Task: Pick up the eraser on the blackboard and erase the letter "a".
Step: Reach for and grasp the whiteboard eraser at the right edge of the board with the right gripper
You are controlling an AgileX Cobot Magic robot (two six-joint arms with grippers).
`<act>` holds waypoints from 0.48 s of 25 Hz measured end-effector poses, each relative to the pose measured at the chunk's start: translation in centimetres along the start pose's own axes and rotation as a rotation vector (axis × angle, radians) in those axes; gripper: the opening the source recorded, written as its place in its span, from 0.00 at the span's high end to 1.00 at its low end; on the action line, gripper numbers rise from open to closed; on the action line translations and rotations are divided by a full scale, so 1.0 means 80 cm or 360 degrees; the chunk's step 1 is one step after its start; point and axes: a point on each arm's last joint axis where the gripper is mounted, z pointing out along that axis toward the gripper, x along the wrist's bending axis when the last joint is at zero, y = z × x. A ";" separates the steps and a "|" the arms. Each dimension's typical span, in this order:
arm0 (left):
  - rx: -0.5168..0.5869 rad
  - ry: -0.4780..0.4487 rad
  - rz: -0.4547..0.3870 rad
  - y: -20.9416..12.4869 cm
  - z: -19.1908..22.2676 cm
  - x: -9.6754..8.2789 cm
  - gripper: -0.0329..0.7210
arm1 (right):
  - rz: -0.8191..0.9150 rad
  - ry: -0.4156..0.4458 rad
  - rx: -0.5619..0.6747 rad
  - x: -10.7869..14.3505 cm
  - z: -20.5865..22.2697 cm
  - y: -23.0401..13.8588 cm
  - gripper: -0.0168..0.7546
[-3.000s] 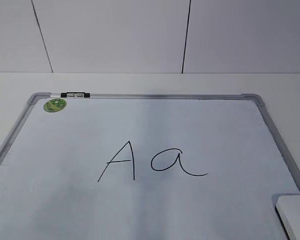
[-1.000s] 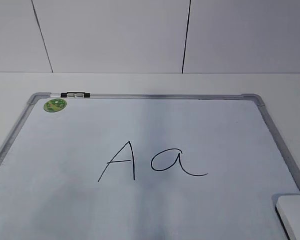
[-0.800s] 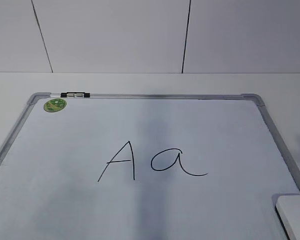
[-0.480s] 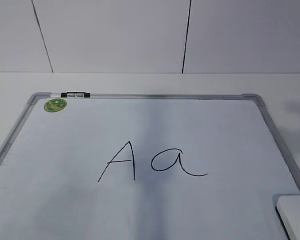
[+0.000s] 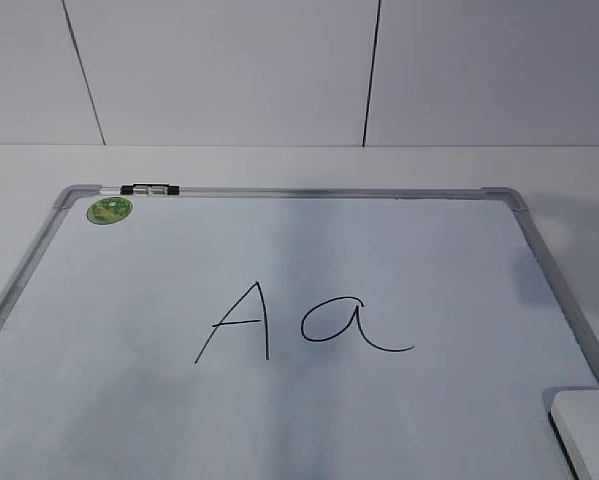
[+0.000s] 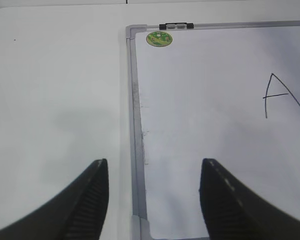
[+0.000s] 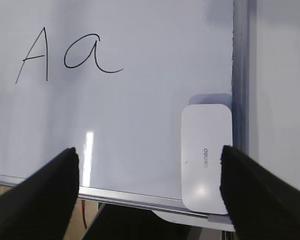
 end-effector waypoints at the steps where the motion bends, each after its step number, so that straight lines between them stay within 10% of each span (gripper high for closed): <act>1: 0.0000 0.0000 0.0000 0.000 0.000 0.000 0.38 | 0.0010 0.0002 0.0034 -0.001 0.006 0.001 0.11; 12: 0.0000 0.0000 0.0000 0.000 0.000 0.000 0.38 | -0.0125 -0.0199 0.0426 -0.020 0.069 -0.043 0.13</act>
